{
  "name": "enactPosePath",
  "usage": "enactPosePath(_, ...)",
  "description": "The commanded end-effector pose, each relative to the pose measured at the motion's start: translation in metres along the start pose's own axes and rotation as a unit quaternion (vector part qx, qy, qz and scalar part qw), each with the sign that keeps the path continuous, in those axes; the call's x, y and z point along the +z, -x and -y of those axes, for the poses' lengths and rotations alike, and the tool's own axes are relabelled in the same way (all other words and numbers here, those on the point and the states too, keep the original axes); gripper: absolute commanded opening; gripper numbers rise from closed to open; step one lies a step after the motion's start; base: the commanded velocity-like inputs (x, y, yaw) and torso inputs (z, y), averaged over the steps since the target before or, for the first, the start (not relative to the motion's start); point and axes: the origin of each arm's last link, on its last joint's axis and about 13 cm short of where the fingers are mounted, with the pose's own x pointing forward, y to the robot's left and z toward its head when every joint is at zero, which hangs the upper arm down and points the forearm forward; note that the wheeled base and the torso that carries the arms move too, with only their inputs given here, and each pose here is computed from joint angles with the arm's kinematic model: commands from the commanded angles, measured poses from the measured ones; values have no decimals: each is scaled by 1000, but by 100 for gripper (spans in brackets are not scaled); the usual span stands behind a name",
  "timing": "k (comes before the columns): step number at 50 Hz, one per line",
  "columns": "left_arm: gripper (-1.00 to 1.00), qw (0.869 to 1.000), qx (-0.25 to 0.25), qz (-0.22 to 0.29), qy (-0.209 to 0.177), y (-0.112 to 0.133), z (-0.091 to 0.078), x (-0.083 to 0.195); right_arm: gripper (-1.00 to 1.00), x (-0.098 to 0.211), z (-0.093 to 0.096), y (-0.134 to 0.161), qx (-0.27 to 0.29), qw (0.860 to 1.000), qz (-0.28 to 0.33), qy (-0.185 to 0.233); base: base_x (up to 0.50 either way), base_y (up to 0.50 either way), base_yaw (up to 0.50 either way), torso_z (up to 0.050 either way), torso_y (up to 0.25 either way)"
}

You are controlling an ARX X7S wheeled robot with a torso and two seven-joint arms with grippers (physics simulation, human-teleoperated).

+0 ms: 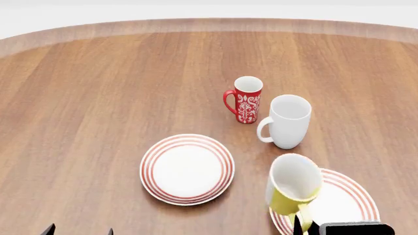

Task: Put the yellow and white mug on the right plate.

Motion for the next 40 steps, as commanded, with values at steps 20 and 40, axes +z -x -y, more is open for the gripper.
enactPosePath(20, 100, 1000, -2, 1, -2, 0, 0, -1, -100, 8, 17, -14, -181, 983, -19, 11, 0, 0, 0, 0, 1)
enactPosePath(40, 100, 1000, -2, 0, -1, 0, 0, -1, -100, -4, 17, -38, -160, 985, -62, 23, 0, 0, 0, 0, 0)
